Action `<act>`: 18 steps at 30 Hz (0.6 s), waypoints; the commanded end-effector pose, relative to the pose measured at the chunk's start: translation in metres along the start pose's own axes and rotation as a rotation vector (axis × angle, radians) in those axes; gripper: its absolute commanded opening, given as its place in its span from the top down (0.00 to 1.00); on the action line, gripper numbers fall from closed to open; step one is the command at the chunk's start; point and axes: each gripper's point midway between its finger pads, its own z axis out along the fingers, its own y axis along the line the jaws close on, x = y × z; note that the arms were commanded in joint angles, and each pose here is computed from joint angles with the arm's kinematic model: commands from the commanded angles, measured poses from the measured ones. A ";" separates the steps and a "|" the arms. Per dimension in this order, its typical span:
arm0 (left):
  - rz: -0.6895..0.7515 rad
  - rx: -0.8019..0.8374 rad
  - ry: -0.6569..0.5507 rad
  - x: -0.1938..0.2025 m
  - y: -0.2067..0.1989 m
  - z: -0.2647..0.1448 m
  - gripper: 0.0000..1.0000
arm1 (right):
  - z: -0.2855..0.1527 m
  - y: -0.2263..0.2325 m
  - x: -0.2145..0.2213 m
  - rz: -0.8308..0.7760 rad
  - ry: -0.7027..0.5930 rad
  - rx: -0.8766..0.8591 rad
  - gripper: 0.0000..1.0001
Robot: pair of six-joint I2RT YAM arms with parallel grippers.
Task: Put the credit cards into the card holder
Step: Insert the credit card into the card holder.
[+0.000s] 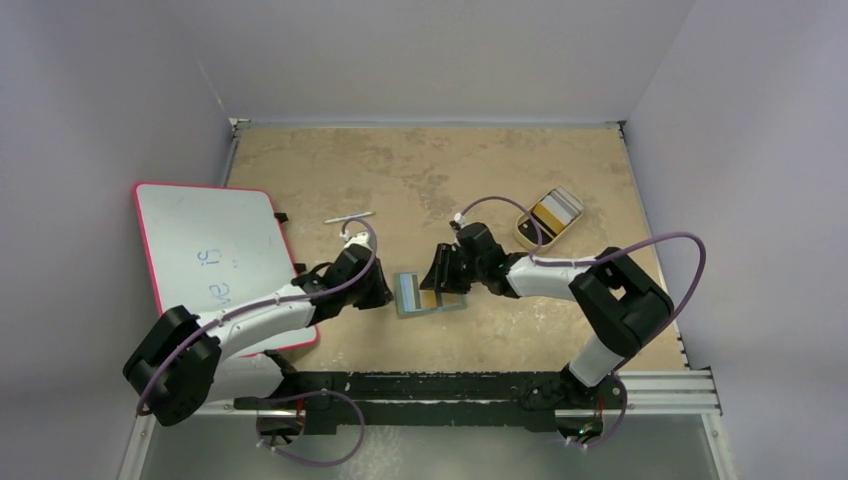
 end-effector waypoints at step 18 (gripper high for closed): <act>-0.040 0.066 0.040 0.005 -0.011 0.026 0.89 | 0.014 0.036 0.011 -0.062 0.032 -0.061 0.58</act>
